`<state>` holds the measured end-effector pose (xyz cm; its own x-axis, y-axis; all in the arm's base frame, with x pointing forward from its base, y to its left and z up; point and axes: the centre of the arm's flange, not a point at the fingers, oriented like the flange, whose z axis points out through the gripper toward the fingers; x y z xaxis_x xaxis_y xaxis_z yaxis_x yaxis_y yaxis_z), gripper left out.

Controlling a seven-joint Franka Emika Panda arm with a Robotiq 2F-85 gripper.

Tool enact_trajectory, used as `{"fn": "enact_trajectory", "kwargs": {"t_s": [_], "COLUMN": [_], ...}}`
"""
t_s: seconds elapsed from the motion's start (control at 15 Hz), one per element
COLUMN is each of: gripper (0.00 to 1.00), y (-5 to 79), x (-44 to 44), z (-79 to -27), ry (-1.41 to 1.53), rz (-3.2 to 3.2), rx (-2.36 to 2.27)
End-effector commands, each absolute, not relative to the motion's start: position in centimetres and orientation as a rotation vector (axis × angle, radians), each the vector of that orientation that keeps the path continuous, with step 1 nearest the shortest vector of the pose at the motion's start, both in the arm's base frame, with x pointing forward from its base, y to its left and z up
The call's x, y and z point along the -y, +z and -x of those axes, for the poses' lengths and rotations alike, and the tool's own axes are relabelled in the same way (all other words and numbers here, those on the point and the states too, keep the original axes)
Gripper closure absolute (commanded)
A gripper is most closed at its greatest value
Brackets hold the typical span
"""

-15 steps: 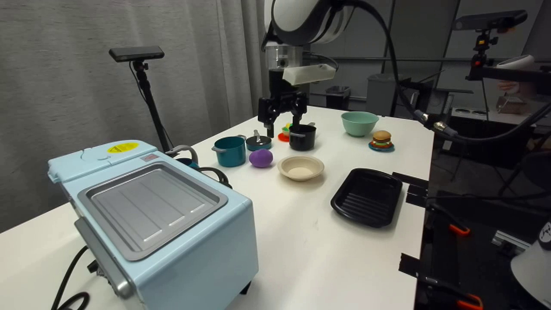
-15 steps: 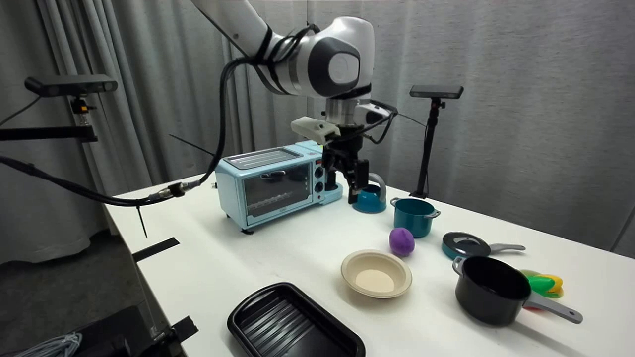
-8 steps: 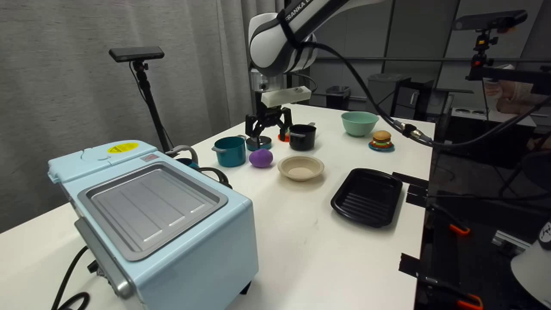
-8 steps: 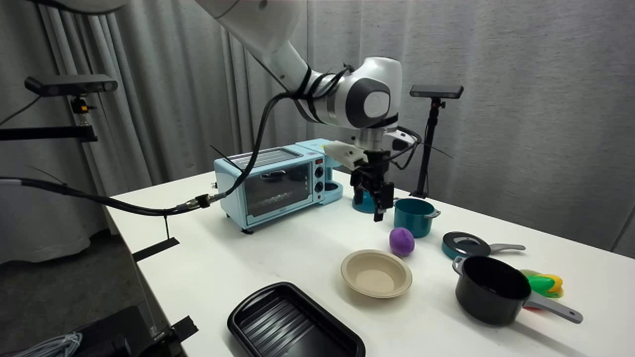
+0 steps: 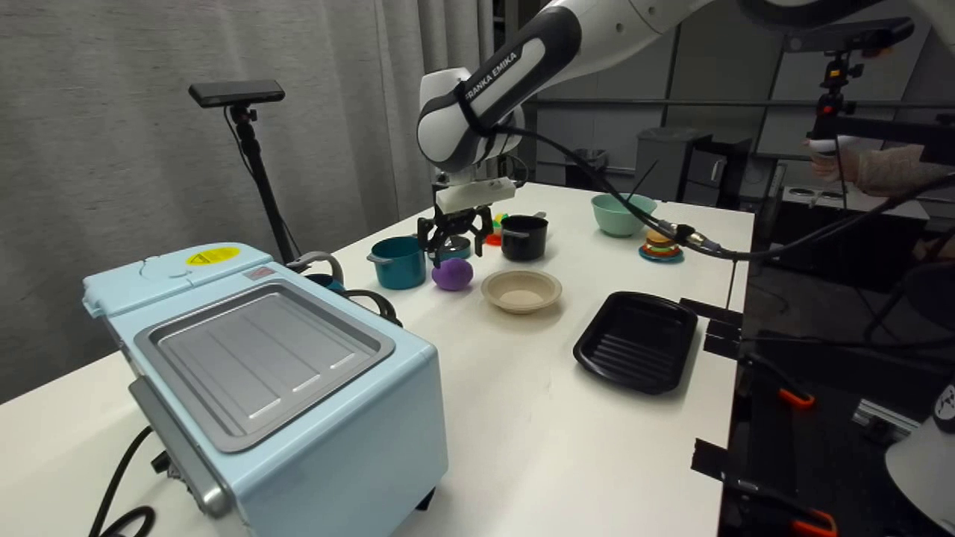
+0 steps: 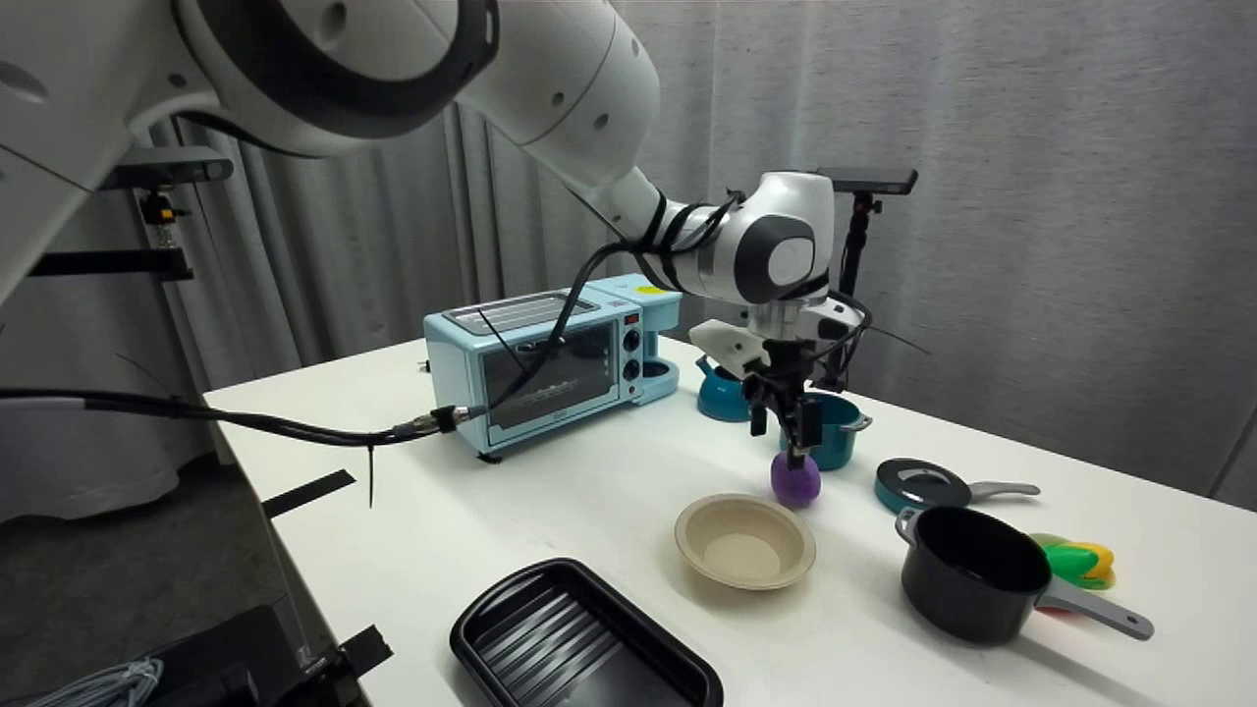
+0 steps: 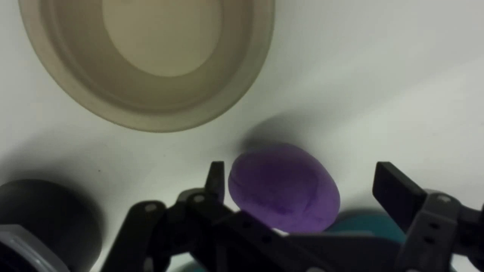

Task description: Pick up the purple plush toy and put it on the plate

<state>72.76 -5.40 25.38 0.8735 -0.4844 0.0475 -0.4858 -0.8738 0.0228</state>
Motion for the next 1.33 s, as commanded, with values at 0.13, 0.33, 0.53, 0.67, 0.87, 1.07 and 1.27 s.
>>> {"fn": "enact_trajectory", "kwargs": {"t_s": [0.13,0.33,0.53,0.67,0.87,1.07,1.27], "gripper": [0.00,0.25,0.42,0.58,0.78,0.97,0.98], "y": [22.9,22.0,21.6,21.5,23.3,27.5,33.1], "x": [4.0,3.4,3.7,4.2,4.7,5.2,6.2], "z": [-77.1,-77.5,-77.5,-77.2,-76.9,-76.1,-75.6], "ry": [0.155,0.158,0.157,0.159,0.157,0.101,0.086], "rz": [-2.969,-2.962,-2.951,-2.943,-2.951,-2.961,-2.972], "rx": [0.807,0.805,0.813,0.818,0.832,0.811,0.791]}}
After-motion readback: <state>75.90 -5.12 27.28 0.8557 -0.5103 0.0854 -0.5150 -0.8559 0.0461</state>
